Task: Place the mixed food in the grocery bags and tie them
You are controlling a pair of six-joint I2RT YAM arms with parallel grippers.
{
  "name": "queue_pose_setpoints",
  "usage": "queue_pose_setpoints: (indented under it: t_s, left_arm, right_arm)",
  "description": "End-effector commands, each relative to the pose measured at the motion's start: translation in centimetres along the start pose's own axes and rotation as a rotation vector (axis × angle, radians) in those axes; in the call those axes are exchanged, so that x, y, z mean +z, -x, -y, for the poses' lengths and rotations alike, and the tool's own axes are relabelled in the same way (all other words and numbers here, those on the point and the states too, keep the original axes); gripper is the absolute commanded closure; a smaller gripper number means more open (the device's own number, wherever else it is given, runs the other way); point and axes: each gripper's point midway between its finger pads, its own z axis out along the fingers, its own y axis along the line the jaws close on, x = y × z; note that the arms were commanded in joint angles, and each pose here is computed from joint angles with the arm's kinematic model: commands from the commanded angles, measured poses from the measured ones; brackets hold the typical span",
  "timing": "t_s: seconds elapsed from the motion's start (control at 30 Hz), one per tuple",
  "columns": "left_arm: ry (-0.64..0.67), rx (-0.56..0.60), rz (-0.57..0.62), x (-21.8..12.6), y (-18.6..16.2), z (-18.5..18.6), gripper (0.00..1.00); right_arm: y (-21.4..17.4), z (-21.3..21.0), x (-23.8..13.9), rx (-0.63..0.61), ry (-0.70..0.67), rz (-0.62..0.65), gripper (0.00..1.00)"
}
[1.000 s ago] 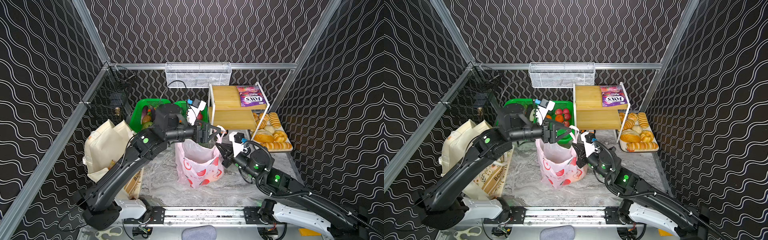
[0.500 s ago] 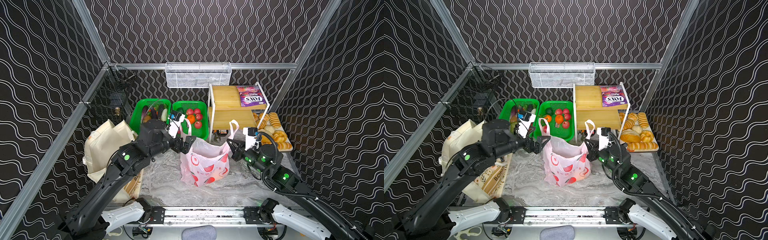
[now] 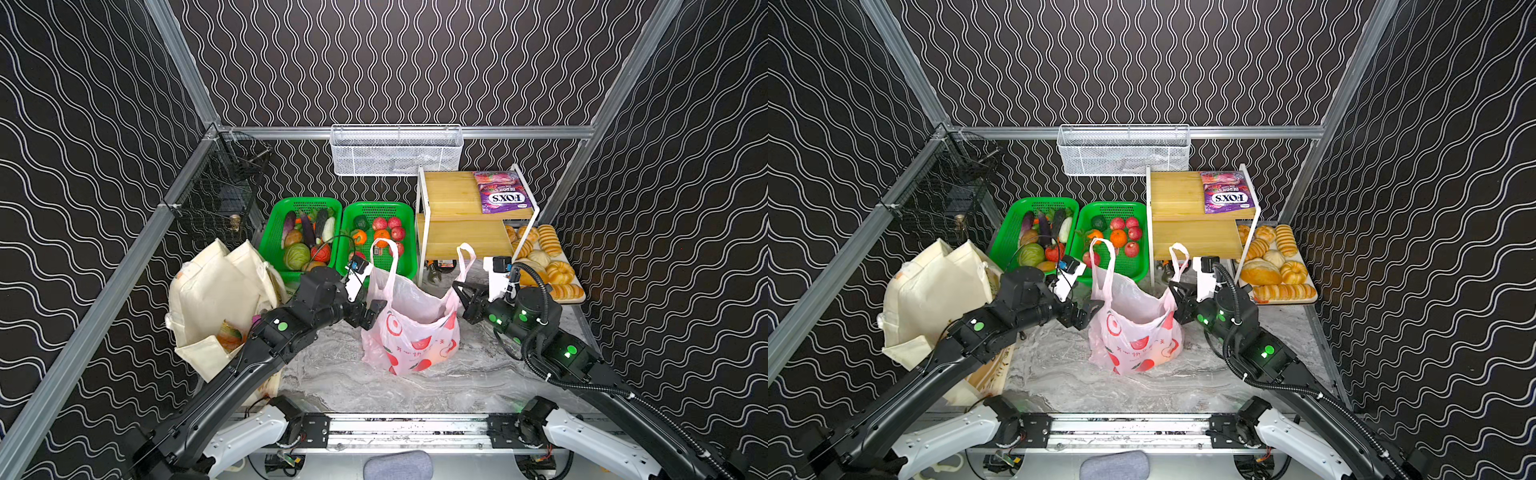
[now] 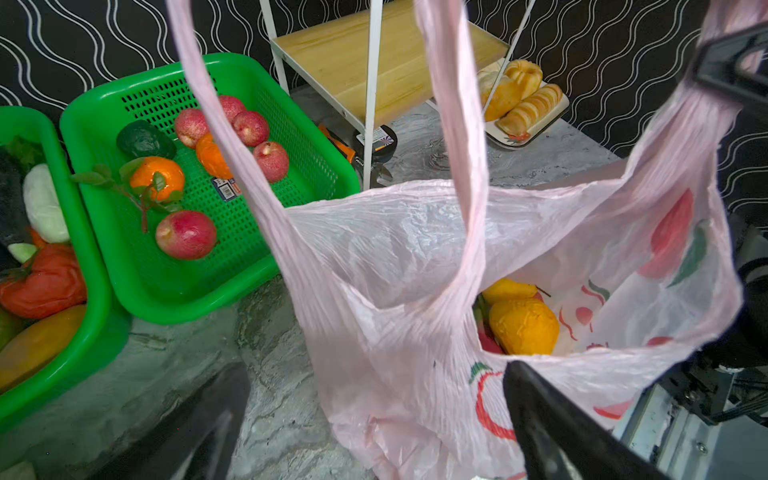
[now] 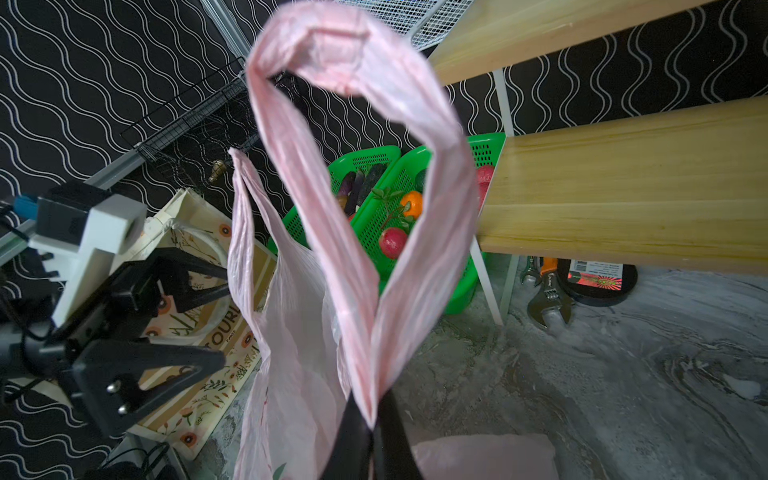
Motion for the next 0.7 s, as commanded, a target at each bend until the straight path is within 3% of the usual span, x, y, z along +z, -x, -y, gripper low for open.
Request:
queue_pose_setpoints:
  t_s: [0.0,0.1,0.2,0.3,0.47,0.67]
  left_arm:
    - [-0.059,0.145,0.144,0.8,2.1,0.9,0.01]
    - [-0.113,0.252,0.255,1.2,2.2,2.0,0.01]
    - [-0.078,0.316,0.366,1.4,2.6,1.6,0.01]
    - [-0.037,0.327,0.367,2.0,2.8,0.5,0.01]
    - [-0.115,0.299,0.396,2.3,3.8,0.6,0.01]
    - [-0.099,0.285,0.364,3.2,3.7,-0.5,0.01]
  right_arm:
    - [0.4,-0.6,0.0,0.016,0.027,0.003,1.0]
    - [0.5,-0.6,0.1,0.015,0.024,-0.003,1.0]
    - [0.6,-0.8,0.0,0.014,0.031,-0.004,1.0]
    - [0.8,-1.0,0.0,0.011,0.036,-0.001,1.0]
    - [0.7,-1.2,0.0,0.012,0.045,-0.006,1.0]
    - [0.5,-1.4,0.1,0.027,0.064,-0.013,1.0]
